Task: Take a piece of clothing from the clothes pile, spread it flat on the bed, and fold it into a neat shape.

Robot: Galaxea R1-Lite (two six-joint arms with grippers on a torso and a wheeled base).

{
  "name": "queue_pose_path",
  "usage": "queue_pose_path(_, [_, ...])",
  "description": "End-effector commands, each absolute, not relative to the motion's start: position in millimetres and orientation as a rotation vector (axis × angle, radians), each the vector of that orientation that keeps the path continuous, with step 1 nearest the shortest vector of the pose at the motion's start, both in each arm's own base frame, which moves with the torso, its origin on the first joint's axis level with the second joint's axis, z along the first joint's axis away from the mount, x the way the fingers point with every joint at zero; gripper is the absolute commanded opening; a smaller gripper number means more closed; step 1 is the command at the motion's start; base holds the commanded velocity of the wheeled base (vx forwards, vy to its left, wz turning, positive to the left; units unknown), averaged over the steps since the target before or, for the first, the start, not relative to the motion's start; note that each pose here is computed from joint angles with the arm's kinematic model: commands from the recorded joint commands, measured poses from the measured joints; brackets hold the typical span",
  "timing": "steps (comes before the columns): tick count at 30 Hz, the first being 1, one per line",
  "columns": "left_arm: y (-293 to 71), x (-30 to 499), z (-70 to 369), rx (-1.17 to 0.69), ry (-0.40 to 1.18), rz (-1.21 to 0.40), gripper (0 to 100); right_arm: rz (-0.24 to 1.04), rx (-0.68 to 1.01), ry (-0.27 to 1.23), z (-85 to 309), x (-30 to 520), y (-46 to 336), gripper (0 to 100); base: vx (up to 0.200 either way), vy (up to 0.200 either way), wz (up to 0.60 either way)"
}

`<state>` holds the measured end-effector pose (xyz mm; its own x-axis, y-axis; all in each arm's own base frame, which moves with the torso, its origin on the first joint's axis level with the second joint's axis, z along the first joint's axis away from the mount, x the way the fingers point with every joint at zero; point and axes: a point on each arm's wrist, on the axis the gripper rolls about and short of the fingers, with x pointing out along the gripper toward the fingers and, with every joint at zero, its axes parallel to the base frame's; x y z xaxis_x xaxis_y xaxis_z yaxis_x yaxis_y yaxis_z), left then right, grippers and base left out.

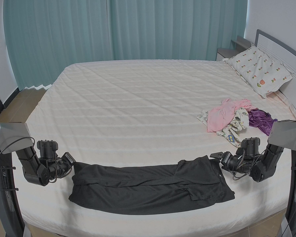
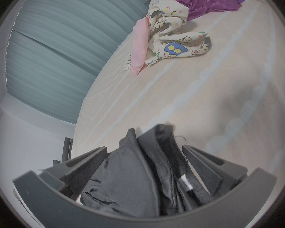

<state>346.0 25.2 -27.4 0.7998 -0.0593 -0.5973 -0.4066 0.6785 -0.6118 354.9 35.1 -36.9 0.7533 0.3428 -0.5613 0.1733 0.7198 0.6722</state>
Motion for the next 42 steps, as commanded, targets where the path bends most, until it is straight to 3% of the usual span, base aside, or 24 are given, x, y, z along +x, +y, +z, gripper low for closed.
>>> queue_pose_path(1, [25,346,-28,-0.813,0.631,0.211,0,0.111,0.777,0.724,-36,368,37,100,0.000,0.000,0.00])
queue_pose_path(11, [25,346,-28,-0.813,0.630,0.211,0,0.064,0.729,0.737,-55,387,39,100,0.000,0.000,0.00])
queue_pose_path(12, [25,346,-28,-0.813,0.630,0.211,0,0.060,0.725,0.735,-56,388,39,0,0.000,0.000,0.00])
queue_pose_path(27, [25,345,-29,-0.813,0.634,0.214,0,0.025,0.724,0.676,-54,398,36,0,0.000,0.000,0.00])
queue_pose_path(32, [25,345,-29,-0.813,0.634,0.214,0,-0.041,0.738,0.609,-58,410,30,0,0.000,0.000,0.00])
queue_pose_path(42, [25,345,-29,-0.811,0.634,0.214,0,-0.033,0.754,0.578,-57,409,30,0,0.000,0.000,0.00])
